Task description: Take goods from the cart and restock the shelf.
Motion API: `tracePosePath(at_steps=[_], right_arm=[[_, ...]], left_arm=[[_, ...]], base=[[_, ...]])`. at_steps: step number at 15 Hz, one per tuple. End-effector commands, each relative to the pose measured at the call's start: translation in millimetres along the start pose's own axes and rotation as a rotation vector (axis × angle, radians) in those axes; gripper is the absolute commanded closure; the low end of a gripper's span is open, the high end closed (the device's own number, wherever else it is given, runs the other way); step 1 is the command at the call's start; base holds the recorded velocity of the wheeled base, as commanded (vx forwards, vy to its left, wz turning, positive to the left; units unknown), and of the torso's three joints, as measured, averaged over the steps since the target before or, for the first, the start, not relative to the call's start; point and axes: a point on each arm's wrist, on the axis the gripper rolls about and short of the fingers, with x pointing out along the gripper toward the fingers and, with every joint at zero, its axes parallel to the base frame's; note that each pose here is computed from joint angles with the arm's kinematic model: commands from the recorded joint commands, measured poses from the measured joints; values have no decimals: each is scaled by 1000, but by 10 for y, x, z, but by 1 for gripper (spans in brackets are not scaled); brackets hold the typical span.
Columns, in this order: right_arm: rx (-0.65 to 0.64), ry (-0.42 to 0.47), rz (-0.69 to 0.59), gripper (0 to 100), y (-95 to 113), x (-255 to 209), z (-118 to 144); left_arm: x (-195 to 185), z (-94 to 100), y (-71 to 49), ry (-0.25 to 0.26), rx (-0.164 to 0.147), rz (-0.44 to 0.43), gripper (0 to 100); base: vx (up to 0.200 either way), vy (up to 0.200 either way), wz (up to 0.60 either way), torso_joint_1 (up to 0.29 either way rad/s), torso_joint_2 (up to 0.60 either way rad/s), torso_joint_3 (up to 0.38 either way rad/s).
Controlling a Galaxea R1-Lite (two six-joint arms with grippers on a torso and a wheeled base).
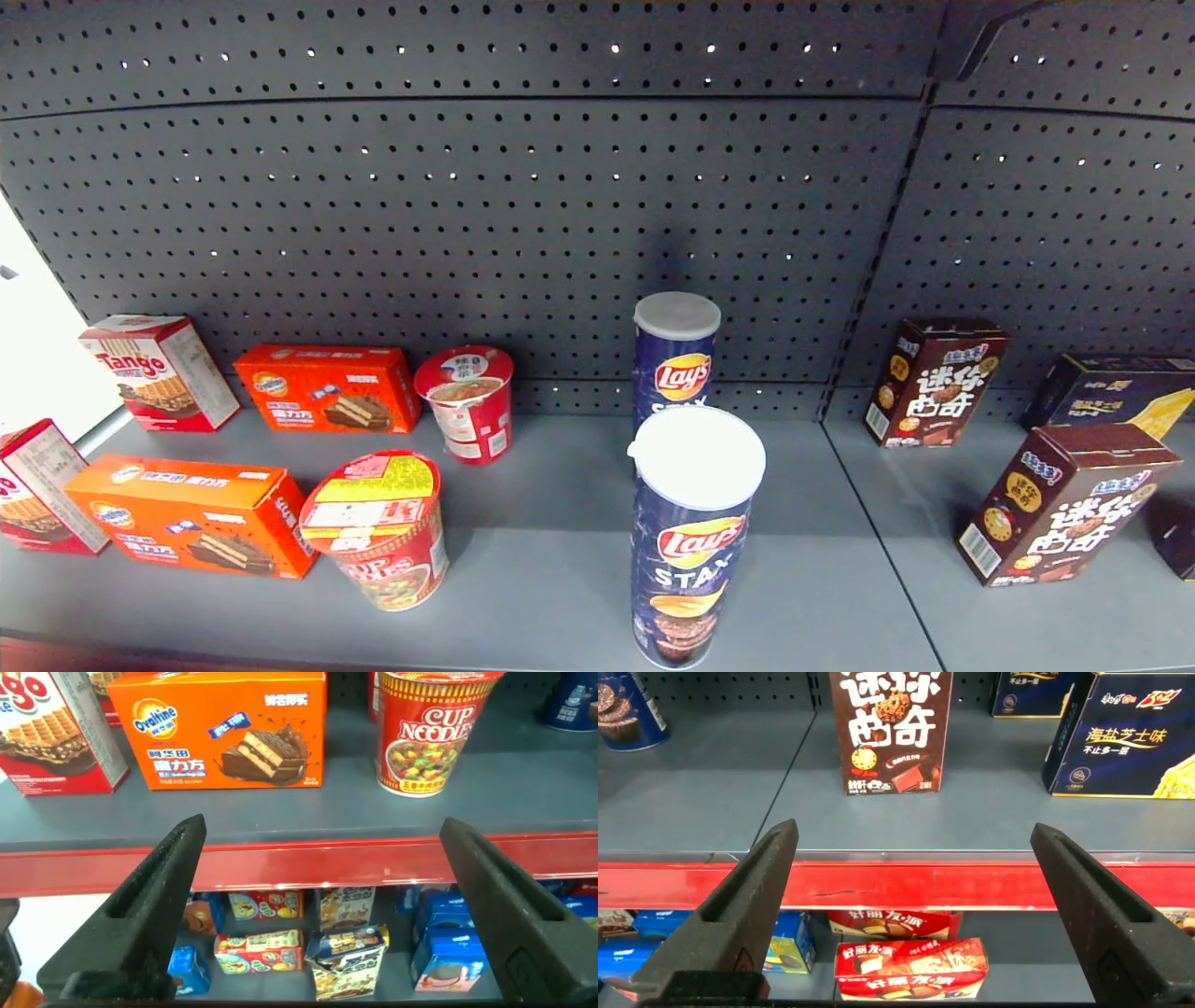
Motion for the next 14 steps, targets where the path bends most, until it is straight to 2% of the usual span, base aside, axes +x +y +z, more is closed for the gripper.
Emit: tracePosePath(at_steps=[1, 8, 10, 14], right_arm=[[0, 1, 1, 0, 0, 1, 1], [0, 1, 1, 0, 0, 1, 1], [0, 1, 1, 0, 0, 1, 1], [0, 1, 1, 0, 0, 1, 1]], left_arm=[[0, -2, 0, 1, -1, 0, 0], [0, -2, 0, 1, 2, -1, 0], [0, -2, 4, 1, -1, 19, 0], [-1, 2, 3, -1, -7, 14, 0]], base=[[0, 0, 0, 0, 0, 0], [0, 0, 0, 0, 0, 0], [0, -200, 0, 2, 2, 2], [0, 0, 0, 0, 0, 0]])
